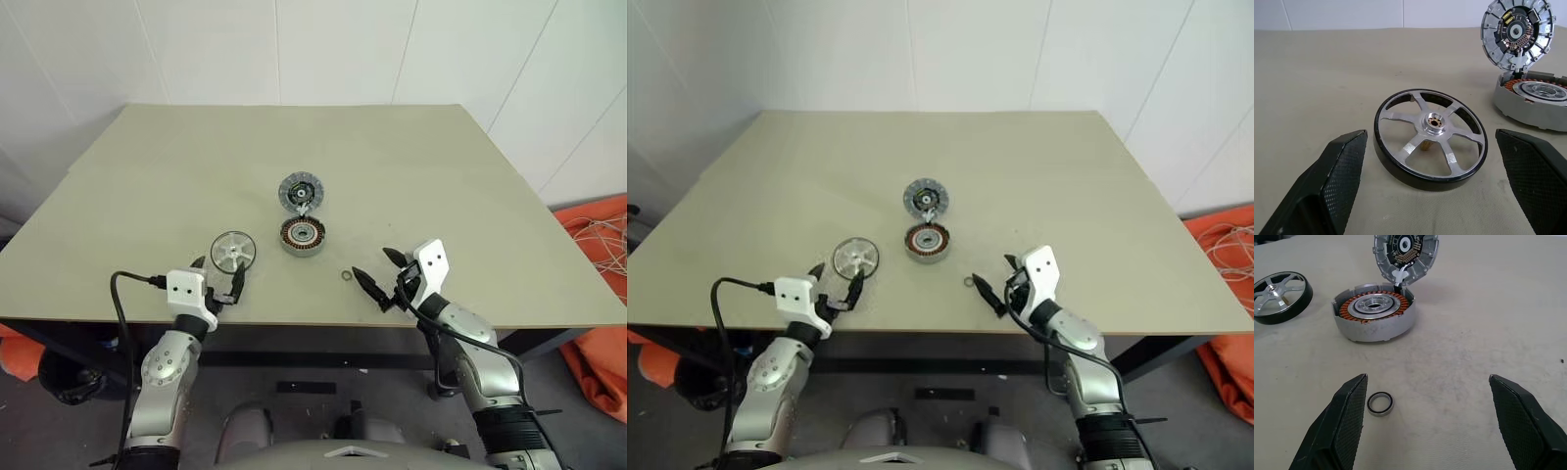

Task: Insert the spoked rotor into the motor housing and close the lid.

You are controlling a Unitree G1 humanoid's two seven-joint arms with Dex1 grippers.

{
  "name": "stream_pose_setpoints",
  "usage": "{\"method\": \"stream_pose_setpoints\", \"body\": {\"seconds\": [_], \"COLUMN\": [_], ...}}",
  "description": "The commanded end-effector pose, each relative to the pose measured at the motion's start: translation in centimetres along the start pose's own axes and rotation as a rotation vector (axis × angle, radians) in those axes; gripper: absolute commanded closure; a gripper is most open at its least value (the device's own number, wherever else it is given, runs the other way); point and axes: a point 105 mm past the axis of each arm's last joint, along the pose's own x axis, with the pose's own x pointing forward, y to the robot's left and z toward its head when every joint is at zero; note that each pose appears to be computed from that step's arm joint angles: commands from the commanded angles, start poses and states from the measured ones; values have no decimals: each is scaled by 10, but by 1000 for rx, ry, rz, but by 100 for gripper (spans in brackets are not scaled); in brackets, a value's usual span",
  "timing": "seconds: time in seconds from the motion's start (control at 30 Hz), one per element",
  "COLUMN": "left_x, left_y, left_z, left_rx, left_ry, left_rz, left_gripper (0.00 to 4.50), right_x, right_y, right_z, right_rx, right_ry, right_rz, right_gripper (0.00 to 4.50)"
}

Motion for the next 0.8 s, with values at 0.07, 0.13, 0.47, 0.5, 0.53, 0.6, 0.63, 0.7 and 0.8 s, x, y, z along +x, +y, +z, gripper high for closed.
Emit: {"method": "stream_pose_setpoints", "body": {"seconds": [0.07, 0.13, 0.47, 0.5, 0.53, 0.6, 0.63, 0.7, 0.8], "left_x": [8, 9, 10, 10, 9, 9, 9, 8, 7], "left_y": [-9, -10, -6, -6, -6, -6, -6, -6, -6], "left_z": [22, 23, 23, 23, 23, 22, 22, 22, 21], "left_rx": [1, 3, 15, 16, 16, 16, 15, 14, 12], "left_ry": [-80, -83, -81, -81, -80, -79, -79, -77, -74], "left_rz": [-34, -36, -18, -16, -15, -13, -12, -11, -6], "left_gripper": [4, 4, 4, 4, 4, 4, 4, 4, 4], "right_x": [10, 12, 12, 12, 13, 15, 16, 18, 22], "right_y": [8, 9, 11, 11, 14, 19, 20, 23, 24], "right_z": [33, 36, 32, 31, 30, 27, 25, 22, 17], "right_rx": [-23, -26, -32, -30, -21, -4, -1, 1, -3], "right_ry": [-102, -111, -83, -79, -70, -46, -36, -22, 6], "right_rz": [41, 41, 60, 65, 81, 108, 116, 126, 134], "right_gripper": [0, 0, 0, 0, 0, 0, 0, 0, 0]}}
